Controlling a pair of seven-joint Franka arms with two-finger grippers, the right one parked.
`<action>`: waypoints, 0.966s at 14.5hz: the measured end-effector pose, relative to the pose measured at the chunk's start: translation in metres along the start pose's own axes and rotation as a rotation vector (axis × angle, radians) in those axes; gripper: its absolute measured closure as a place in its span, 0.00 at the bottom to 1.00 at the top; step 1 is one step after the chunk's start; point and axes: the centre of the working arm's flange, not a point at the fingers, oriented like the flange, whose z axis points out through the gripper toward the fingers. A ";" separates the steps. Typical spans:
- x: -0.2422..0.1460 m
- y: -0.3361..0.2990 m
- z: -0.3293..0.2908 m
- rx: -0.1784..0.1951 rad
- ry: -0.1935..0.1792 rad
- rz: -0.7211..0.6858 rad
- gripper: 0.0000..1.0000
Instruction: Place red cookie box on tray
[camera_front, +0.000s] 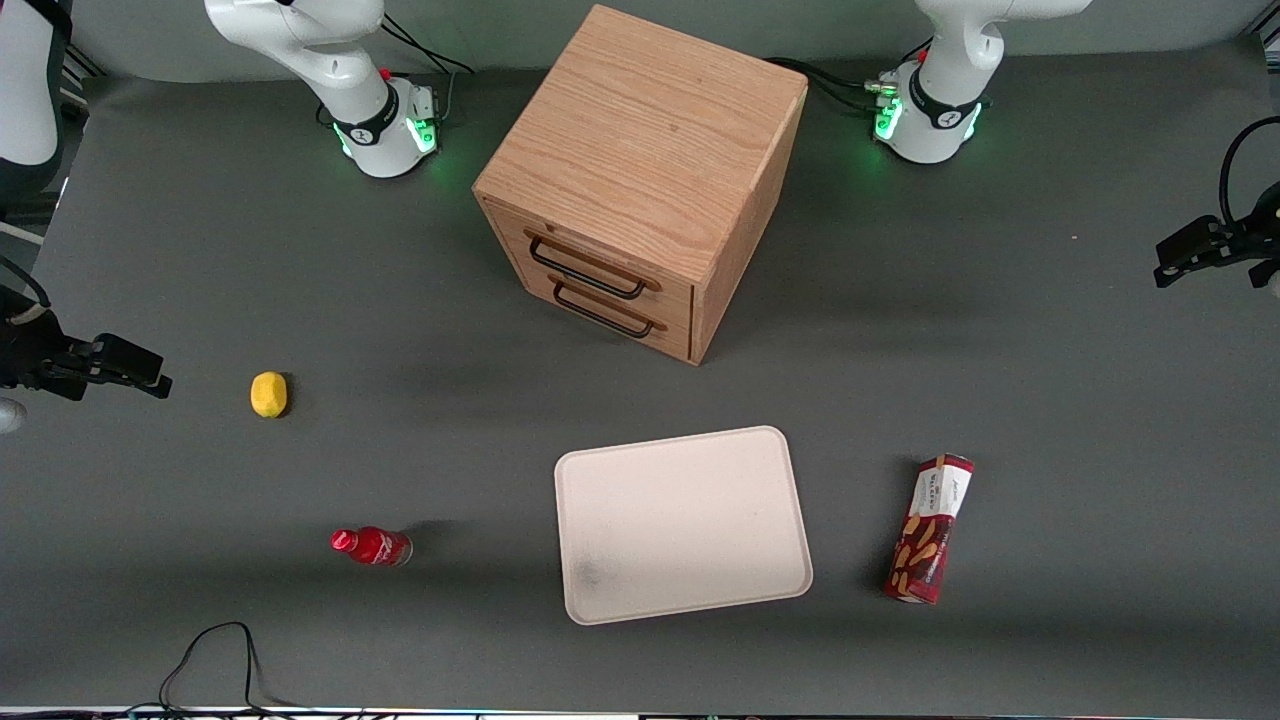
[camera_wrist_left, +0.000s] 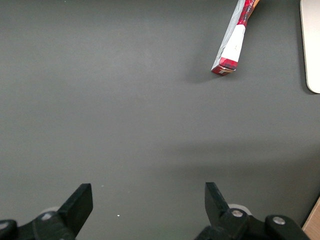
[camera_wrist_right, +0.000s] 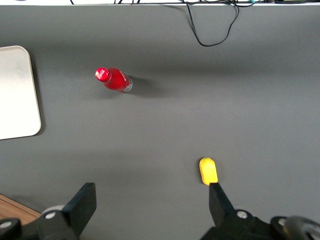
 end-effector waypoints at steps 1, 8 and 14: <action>0.000 0.000 0.001 0.000 -0.002 0.000 0.00; -0.001 0.002 0.004 0.000 -0.011 0.020 0.00; 0.042 0.028 0.031 -0.032 -0.031 0.075 0.00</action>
